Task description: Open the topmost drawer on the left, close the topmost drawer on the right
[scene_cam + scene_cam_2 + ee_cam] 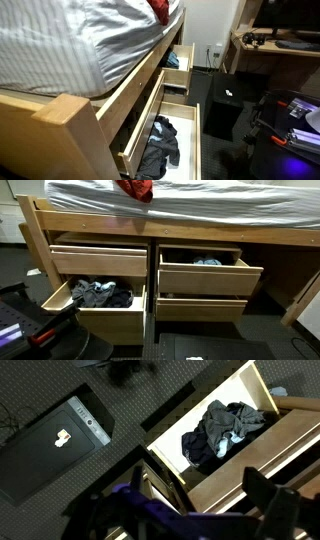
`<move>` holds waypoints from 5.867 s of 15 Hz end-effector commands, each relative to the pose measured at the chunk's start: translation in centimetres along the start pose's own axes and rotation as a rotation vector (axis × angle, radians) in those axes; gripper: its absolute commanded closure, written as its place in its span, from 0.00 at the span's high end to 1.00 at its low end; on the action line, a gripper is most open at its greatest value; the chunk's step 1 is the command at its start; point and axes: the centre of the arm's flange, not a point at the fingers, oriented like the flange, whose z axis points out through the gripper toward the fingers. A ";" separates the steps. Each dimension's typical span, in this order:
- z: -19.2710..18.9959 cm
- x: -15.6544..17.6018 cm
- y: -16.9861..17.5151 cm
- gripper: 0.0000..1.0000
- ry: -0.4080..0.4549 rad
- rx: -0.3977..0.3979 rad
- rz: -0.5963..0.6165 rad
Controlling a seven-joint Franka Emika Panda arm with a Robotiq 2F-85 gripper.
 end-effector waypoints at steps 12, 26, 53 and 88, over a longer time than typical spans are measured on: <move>10.1 5.9 -1.9 1.00 -0.123 0.205 -0.118; 18.3 -2.2 4.4 1.00 -0.085 0.142 -0.008; 27.9 1.6 -14.3 1.00 -0.184 0.154 -0.378; 30.0 8.4 -8.4 1.00 0.351 0.791 0.303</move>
